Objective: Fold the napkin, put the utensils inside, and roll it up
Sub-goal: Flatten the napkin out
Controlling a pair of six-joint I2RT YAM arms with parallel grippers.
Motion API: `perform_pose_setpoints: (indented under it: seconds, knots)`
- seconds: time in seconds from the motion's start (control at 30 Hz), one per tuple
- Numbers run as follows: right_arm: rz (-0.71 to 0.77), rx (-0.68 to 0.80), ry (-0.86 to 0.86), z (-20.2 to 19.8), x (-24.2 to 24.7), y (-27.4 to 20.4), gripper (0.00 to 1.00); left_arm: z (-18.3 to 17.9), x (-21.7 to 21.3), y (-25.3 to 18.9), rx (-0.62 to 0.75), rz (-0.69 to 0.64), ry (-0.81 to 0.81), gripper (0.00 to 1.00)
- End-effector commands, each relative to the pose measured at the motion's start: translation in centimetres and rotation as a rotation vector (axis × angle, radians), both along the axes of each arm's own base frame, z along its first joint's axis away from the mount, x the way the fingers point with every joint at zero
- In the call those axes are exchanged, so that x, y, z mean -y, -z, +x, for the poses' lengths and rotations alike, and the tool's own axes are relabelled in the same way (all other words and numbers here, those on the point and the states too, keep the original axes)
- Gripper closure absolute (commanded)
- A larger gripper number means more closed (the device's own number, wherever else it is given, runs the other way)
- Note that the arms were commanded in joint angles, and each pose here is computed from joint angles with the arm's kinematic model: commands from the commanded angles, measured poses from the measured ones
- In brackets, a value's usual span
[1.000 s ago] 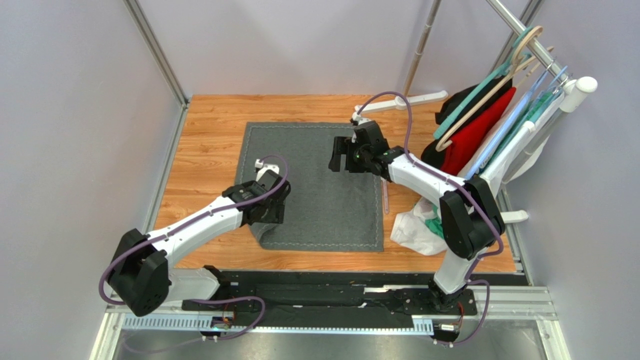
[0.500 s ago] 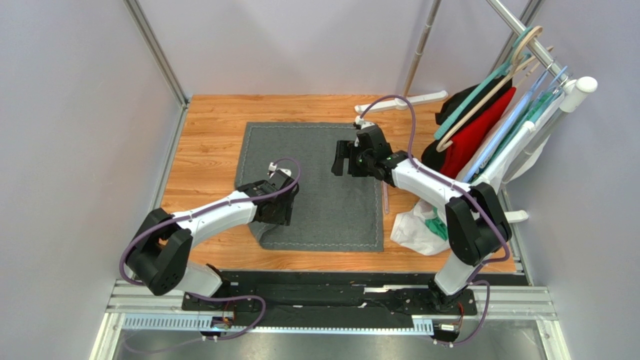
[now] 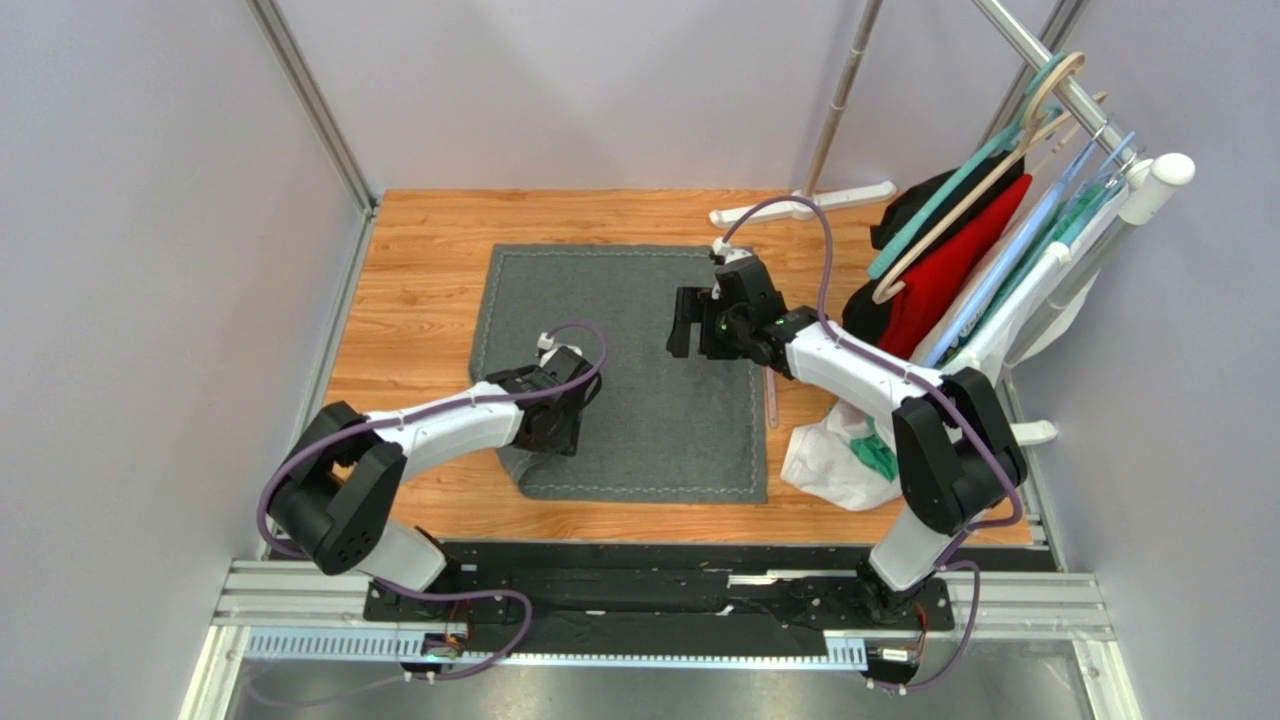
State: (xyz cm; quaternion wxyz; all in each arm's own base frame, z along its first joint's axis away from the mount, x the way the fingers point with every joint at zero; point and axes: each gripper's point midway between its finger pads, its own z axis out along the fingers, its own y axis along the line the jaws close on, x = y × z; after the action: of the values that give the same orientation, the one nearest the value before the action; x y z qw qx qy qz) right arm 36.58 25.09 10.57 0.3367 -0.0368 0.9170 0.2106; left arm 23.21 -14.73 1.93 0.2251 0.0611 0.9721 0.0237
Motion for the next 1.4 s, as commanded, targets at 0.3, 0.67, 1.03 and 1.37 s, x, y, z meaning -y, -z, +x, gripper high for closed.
perform_pose_setpoints:
  seconds: [0.3,0.67,1.03,1.37]
  knots:
    - [0.029,0.069,0.009,0.2,0.0,-2.4,0.12,0.5,-1.1,0.0,0.037,0.053,-0.092,0.55]
    - [0.006,0.037,0.000,0.2,-0.1,-1.0,0.12,0.1,-0.2,-0.8,0.064,-0.044,-0.082,0.55]
    - [-0.047,-0.046,0.001,-0.1,0.2,2.4,0.12,0.1,-1.4,-1.4,0.094,-0.013,-0.114,0.53]
    - [-0.057,-0.056,0.004,-0.1,0.3,2.8,0.12,0.5,-1.6,-1.3,0.113,-0.001,-0.127,0.55]
